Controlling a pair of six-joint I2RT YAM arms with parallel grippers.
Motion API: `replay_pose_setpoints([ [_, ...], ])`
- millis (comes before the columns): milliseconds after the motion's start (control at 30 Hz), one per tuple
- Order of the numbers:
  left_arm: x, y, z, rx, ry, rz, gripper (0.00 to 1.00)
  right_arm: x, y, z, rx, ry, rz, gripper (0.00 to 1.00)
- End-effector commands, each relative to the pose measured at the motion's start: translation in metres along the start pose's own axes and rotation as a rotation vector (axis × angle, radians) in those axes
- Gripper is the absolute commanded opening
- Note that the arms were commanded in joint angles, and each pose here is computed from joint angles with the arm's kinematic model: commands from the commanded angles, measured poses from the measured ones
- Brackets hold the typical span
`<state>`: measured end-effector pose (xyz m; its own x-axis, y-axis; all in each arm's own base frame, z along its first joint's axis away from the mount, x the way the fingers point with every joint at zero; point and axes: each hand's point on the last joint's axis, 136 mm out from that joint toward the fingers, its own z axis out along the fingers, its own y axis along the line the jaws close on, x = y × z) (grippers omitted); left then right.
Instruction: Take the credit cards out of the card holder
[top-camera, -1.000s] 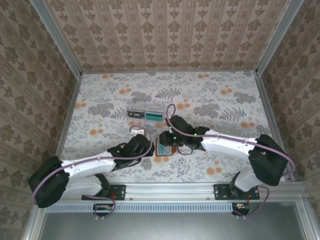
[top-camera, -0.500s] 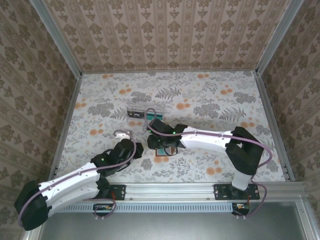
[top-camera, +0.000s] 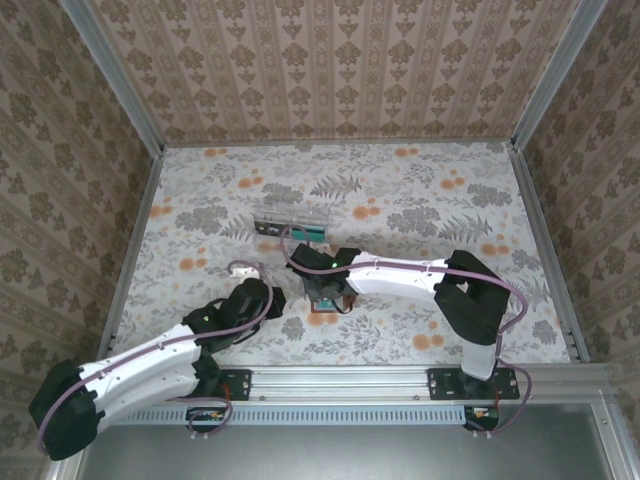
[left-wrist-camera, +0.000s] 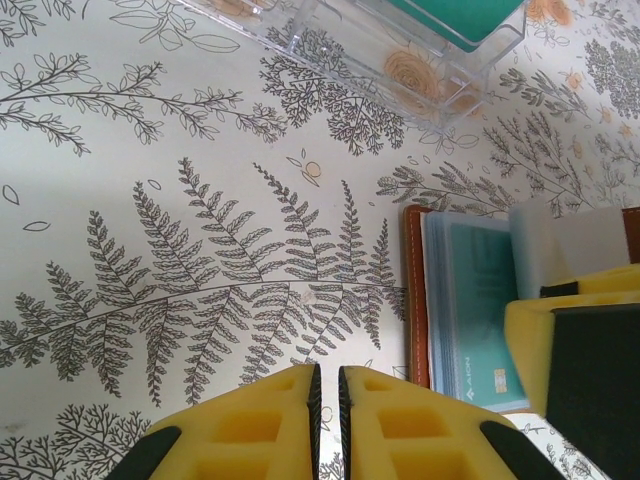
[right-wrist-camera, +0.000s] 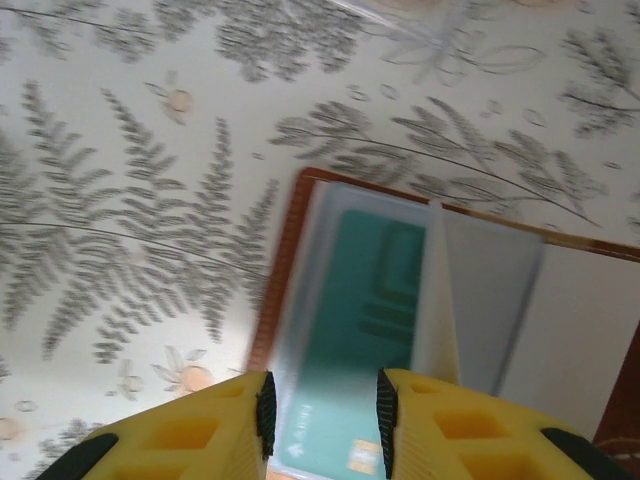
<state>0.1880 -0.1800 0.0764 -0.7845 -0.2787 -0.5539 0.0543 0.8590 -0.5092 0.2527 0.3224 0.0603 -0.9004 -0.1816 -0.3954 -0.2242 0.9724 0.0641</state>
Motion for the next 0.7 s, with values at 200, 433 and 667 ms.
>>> replay_pose_setpoints([
  [200, 0.000, -0.023, 0.006, 0.068, 0.026, 0.012, 0.16, 0.006, -0.048, -0.013, 0.081, -0.010, 0.029, 0.33],
  [433, 0.001, -0.045, 0.015, 0.091, 0.051, 0.050, 0.16, 0.007, -0.061, -0.018, 0.101, -0.027, 0.031, 0.32],
  [667, 0.009, -0.069, 0.029, 0.141, 0.090, 0.068, 0.14, 0.010, -0.060, -0.011, 0.073, -0.006, 0.044, 0.26],
])
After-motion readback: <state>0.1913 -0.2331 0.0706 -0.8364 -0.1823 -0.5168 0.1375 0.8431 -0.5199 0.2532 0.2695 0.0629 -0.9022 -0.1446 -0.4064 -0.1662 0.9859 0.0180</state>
